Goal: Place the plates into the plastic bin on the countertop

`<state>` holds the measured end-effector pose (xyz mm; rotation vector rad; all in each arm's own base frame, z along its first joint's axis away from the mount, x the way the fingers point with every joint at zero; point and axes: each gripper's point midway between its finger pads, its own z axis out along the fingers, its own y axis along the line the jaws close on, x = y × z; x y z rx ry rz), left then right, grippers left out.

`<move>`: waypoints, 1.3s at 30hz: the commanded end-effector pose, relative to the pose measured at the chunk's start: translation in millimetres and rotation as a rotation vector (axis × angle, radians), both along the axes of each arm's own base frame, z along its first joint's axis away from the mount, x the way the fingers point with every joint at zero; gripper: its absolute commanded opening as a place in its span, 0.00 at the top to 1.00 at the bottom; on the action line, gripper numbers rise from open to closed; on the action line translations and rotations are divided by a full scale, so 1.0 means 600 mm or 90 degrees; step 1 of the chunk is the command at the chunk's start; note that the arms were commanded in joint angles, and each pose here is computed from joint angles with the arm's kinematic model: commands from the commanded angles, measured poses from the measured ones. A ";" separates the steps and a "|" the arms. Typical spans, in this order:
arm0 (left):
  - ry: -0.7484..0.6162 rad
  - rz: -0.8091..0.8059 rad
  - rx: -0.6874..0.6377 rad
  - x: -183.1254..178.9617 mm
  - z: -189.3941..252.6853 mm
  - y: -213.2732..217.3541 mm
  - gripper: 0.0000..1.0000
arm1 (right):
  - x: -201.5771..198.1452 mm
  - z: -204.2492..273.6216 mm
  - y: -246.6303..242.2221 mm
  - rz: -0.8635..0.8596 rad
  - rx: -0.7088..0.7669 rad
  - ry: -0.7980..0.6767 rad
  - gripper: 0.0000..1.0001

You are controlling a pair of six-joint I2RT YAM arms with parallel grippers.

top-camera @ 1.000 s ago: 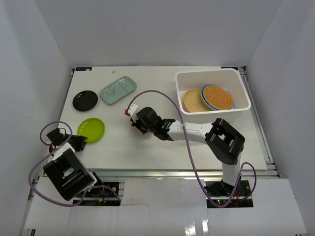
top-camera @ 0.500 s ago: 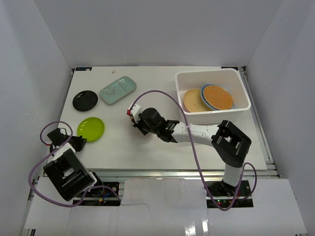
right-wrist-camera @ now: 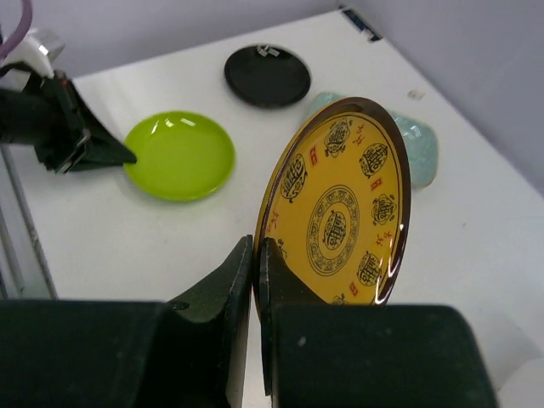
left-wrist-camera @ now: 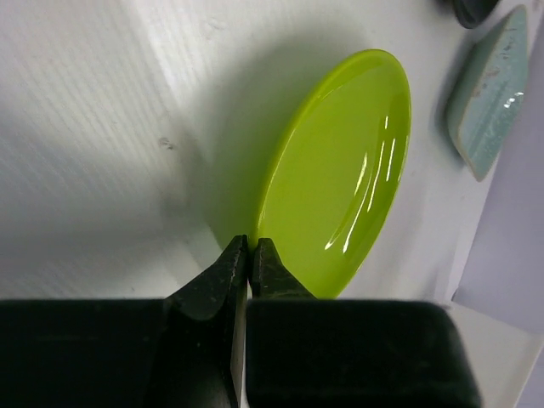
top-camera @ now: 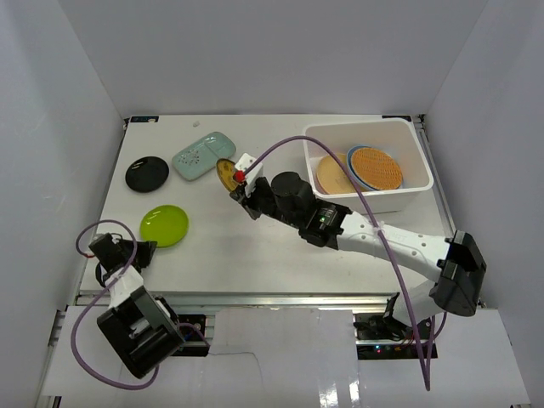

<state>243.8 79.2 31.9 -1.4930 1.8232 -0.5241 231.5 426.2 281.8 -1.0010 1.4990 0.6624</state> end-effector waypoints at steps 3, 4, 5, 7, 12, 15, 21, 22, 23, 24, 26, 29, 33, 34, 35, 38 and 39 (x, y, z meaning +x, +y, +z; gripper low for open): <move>-0.134 -0.052 0.032 0.025 0.080 -0.020 1.00 | 0.058 0.155 -0.056 -0.143 0.032 -0.122 0.92; -0.156 -0.057 0.038 0.026 0.095 -0.024 1.00 | 0.070 0.162 -0.067 -0.170 0.016 -0.136 0.92; -0.170 -0.071 0.033 0.028 0.104 -0.031 1.00 | 0.087 0.160 -0.081 -0.199 -0.018 -0.160 0.92; -0.189 -0.085 0.036 0.029 0.121 -0.038 1.00 | 0.138 0.172 -0.133 -0.294 -0.049 -0.179 0.92; -0.246 -0.148 0.004 0.037 0.163 -0.077 1.00 | 0.230 0.106 -0.257 -0.412 -0.124 -0.123 0.92; -0.288 -0.199 0.012 0.053 0.205 -0.102 1.00 | 0.285 0.039 -0.347 -0.475 -0.144 -0.062 0.92; -0.352 -0.337 0.031 0.084 0.296 -0.192 1.00 | 0.326 -0.089 -0.404 -0.505 -0.200 0.035 0.92; -0.362 -0.349 0.038 0.088 0.312 -0.202 1.00 | 0.332 -0.115 -0.408 -0.510 -0.212 0.055 0.92; -0.387 -0.382 0.044 0.091 0.343 -0.227 1.00 | 0.336 -0.128 -0.414 -0.514 -0.215 0.067 0.92; -0.398 -0.395 0.050 0.093 0.358 -0.237 1.00 | 0.342 -0.137 -0.426 -0.526 -0.216 0.078 0.92; -0.423 -0.429 0.055 0.097 0.394 -0.265 1.00 | 0.346 -0.155 -0.428 -0.534 -0.209 0.102 0.92; -0.443 -0.472 0.056 0.103 0.426 -0.307 1.00 | 0.344 -0.172 -0.427 -0.537 -0.200 0.132 0.85; -0.460 -0.517 0.059 0.111 0.453 -0.365 1.00 | 0.339 -0.166 -0.435 -0.555 -0.164 0.161 0.34; -0.463 -0.522 0.061 0.113 0.458 -0.374 1.00 | 0.337 -0.159 -0.438 -0.556 -0.149 0.166 0.29; -0.457 -0.533 0.060 0.117 0.454 -0.394 1.00 | 0.335 -0.149 -0.441 -0.552 -0.126 0.178 0.25; -0.465 -0.568 0.062 0.129 0.471 -0.444 1.00 | 0.329 -0.082 -0.458 -0.558 -0.043 0.170 0.18; -0.481 -0.567 0.070 0.138 0.495 -0.456 1.00 | 0.321 -0.037 -0.465 -0.563 0.007 0.160 0.18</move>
